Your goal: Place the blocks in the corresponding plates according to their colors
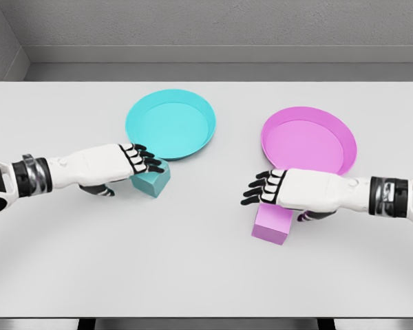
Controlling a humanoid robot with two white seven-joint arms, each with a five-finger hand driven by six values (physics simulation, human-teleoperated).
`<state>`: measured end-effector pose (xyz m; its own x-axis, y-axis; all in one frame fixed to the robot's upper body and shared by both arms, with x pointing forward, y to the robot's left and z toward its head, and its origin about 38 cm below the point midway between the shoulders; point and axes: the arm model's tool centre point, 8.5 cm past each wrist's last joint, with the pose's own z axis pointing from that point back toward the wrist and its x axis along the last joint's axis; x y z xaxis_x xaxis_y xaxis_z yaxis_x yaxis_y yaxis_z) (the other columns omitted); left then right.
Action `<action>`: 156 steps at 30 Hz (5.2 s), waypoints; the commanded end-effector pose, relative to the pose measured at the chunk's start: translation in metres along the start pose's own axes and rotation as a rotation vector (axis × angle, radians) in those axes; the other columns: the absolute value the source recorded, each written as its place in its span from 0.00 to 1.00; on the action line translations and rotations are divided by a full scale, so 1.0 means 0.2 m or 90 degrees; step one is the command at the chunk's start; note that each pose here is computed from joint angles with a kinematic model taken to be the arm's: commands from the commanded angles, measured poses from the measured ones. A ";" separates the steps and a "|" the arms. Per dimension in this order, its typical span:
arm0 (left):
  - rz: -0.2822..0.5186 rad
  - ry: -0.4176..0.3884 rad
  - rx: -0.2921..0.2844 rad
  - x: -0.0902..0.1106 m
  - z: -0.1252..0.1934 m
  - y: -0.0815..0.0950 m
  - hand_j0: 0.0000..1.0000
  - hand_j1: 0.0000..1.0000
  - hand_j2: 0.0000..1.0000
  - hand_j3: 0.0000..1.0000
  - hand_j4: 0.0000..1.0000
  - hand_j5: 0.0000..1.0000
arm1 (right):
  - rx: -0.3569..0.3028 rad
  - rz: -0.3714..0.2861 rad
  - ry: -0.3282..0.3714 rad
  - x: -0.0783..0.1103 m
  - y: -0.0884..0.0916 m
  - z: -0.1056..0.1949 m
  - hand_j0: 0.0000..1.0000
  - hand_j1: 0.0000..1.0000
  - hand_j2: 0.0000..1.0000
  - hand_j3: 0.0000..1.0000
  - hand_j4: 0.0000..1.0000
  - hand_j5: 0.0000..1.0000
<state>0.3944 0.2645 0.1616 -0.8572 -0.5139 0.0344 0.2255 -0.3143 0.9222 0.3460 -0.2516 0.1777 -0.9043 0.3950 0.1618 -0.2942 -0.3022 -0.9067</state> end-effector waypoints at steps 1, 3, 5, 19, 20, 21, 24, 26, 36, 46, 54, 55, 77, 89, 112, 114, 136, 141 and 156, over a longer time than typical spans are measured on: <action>-0.004 0.000 -0.007 0.00 0.00 -0.01 1.00 1.00 1.00 1.00 1.00 1.00 | 0.003 -0.006 -0.005 0.01 0.01 -0.01 1.00 1.00 1.00 1.00 1.00 1.00; -0.007 0.001 -0.004 0.00 0.00 0.00 1.00 1.00 1.00 1.00 1.00 1.00 | 0.014 -0.015 -0.017 0.03 0.05 -0.03 1.00 1.00 1.00 1.00 1.00 1.00; -0.013 0.004 0.001 -0.02 0.00 0.03 1.00 1.00 1.00 1.00 1.00 1.00 | 0.018 -0.019 -0.022 0.04 0.07 -0.05 1.00 1.00 1.00 1.00 1.00 1.00; -0.055 -0.018 -0.009 0.00 -0.10 0.11 1.00 1.00 1.00 1.00 1.00 1.00 | 0.024 -0.042 0.011 0.01 0.09 -0.06 1.00 1.00 1.00 1.00 1.00 1.00; -0.057 -0.022 -0.010 0.01 -0.11 0.12 1.00 1.00 1.00 1.00 1.00 1.00 | 0.024 -0.042 0.011 0.01 0.09 -0.06 1.00 1.00 1.00 1.00 1.00 1.00; -0.059 -0.029 -0.010 0.02 -0.13 0.12 1.00 1.00 1.00 1.00 1.00 1.00 | 0.025 -0.042 0.012 0.01 0.09 -0.06 1.00 1.00 1.00 1.00 1.00 1.00; -0.065 -0.028 -0.010 0.02 -0.14 0.13 1.00 1.00 1.00 1.00 1.00 1.00 | 0.031 -0.046 0.007 0.02 0.11 -0.07 1.00 1.00 1.00 1.00 1.00 1.00; -0.065 -0.028 -0.010 0.02 -0.15 0.12 1.00 1.00 1.00 1.00 1.00 1.00 | 0.035 -0.042 0.008 0.02 0.12 -0.07 1.00 1.00 1.00 1.00 1.00 1.00; -0.059 -0.018 -0.015 -0.03 -0.19 0.13 1.00 1.00 1.00 1.00 1.00 1.00 | 0.065 -0.015 0.013 0.02 0.13 -0.07 0.56 0.56 0.56 0.56 0.56 0.56; -0.073 -0.014 -0.041 -0.03 -0.19 0.12 1.00 1.00 1.00 1.00 1.00 1.00 | 0.068 -0.002 0.016 0.01 0.09 -0.06 0.48 0.48 0.48 0.48 0.48 0.48; -0.076 -0.016 -0.054 -0.03 -0.20 0.12 0.88 0.88 0.88 0.88 0.88 0.88 | 0.056 0.013 0.010 0.00 0.05 -0.05 0.46 0.46 0.46 0.46 0.46 0.46; -0.077 -0.017 -0.054 -0.03 -0.20 0.12 0.80 0.80 0.80 0.80 0.80 0.80 | 0.055 0.015 0.006 0.00 0.04 -0.05 0.43 0.43 0.43 0.43 0.43 0.43; -0.107 -0.054 -0.055 0.09 -0.18 0.16 0.44 0.44 0.44 0.44 0.44 0.44 | -0.042 0.041 0.133 -0.17 -0.26 0.14 0.43 0.43 0.43 0.43 0.43 0.43; -0.113 0.004 -0.013 -0.10 -0.14 0.37 0.44 0.44 0.44 0.44 0.44 0.44 | -0.058 -0.080 0.341 -0.34 -0.27 0.21 0.43 0.43 0.43 0.43 0.43 0.43; 0.001 0.089 -0.023 -0.43 -0.40 0.37 0.46 0.46 0.46 0.46 0.46 0.46 | -0.068 -0.202 0.459 -0.46 -0.19 0.14 0.47 0.47 0.47 0.47 0.47 0.47; 0.002 0.089 -0.021 -0.43 -0.39 0.37 0.46 0.46 0.46 0.46 0.46 0.46 | -0.070 -0.202 0.458 -0.45 -0.20 0.13 0.71 0.71 0.71 0.71 0.71 0.71; -0.004 0.126 0.024 -0.49 0.24 0.48 1.00 1.00 1.00 1.00 1.00 1.00 | -0.080 -0.130 0.445 -0.42 -0.33 0.28 1.00 1.00 1.00 1.00 1.00 1.00; 0.011 0.164 0.014 -0.50 0.44 0.39 1.00 1.00 1.00 1.00 1.00 1.00 | -0.077 -0.068 0.360 -0.36 -0.33 0.36 1.00 1.00 1.00 1.00 1.00 1.00; 0.012 0.169 -0.007 -0.49 0.49 0.34 1.00 1.00 1.00 1.00 1.00 1.00 | -0.030 -0.018 0.215 -0.21 -0.12 0.47 1.00 1.00 1.00 1.00 1.00 1.00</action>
<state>0.4477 0.3708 0.2569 -0.7040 -0.7082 -0.0534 0.2468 -0.3144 0.9166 0.3637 -0.3405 0.2248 -0.7310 0.6794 0.0639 -0.3089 -0.2459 -0.9188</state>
